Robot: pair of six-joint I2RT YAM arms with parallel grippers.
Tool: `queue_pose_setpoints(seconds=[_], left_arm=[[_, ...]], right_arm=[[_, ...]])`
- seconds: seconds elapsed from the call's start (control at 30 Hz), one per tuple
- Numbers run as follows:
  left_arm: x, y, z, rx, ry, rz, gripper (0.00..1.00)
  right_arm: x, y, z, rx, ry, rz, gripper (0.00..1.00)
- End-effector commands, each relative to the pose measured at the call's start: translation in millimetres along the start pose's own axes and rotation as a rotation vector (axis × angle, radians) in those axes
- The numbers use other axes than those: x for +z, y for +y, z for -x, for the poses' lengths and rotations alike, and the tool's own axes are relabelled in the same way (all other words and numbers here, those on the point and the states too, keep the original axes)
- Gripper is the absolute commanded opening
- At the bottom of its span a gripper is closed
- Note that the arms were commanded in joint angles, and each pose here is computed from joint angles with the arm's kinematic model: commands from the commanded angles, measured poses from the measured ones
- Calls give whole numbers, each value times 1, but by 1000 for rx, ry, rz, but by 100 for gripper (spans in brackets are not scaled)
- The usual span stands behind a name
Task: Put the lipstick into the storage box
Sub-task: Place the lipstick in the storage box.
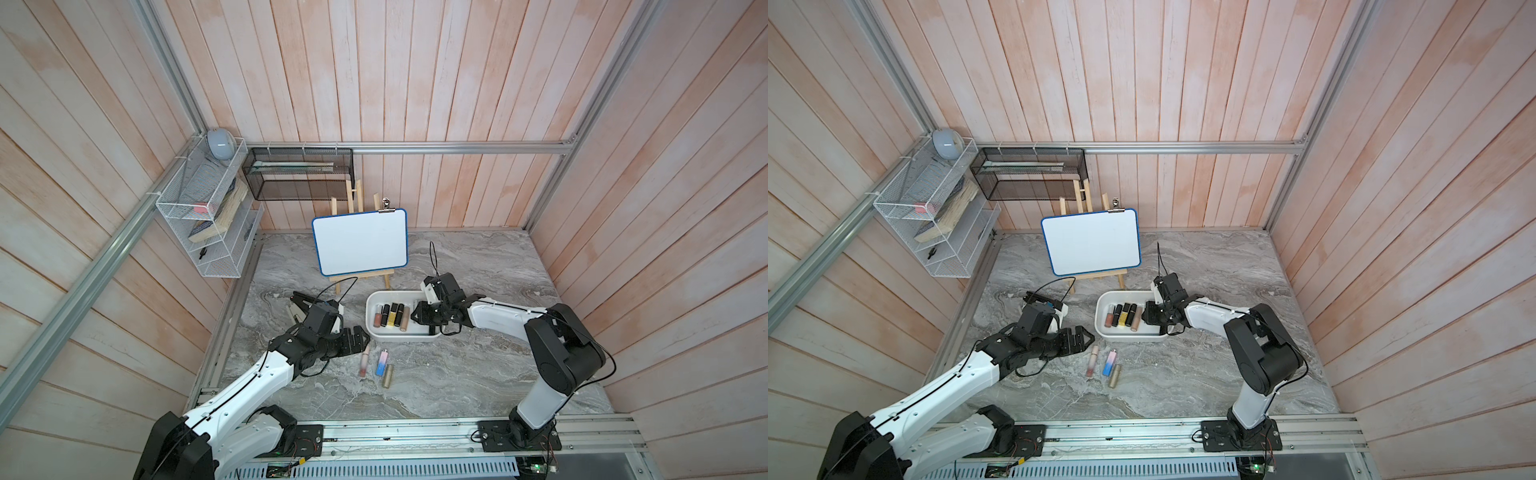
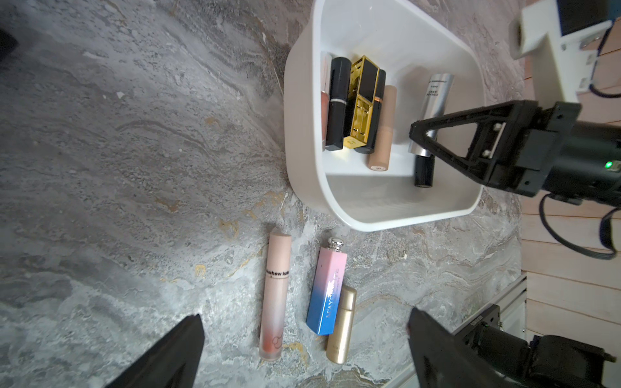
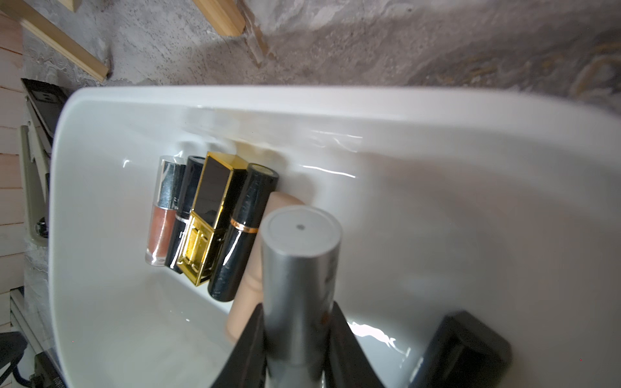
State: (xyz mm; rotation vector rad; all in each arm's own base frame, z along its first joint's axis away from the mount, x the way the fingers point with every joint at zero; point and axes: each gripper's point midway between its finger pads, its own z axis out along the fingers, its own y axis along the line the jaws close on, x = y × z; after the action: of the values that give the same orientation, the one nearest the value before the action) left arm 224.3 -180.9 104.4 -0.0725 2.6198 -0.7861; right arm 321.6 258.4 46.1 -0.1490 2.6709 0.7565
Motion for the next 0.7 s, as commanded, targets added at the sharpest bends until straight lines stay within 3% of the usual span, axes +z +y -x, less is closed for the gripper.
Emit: queue_pose_setpoints(seconds=[0.0, 0.4, 0.67], left_arm=[[4, 9, -6, 9, 17, 34, 100], [3, 8, -9, 16, 23, 37, 100], [7, 20, -17, 12, 38, 124, 100]], right_arm=[[2, -5, -5, 6, 27, -5, 31], [-10, 2, 1, -1, 4, 3, 39], [-50, 25, 19, -22, -85, 43, 40]])
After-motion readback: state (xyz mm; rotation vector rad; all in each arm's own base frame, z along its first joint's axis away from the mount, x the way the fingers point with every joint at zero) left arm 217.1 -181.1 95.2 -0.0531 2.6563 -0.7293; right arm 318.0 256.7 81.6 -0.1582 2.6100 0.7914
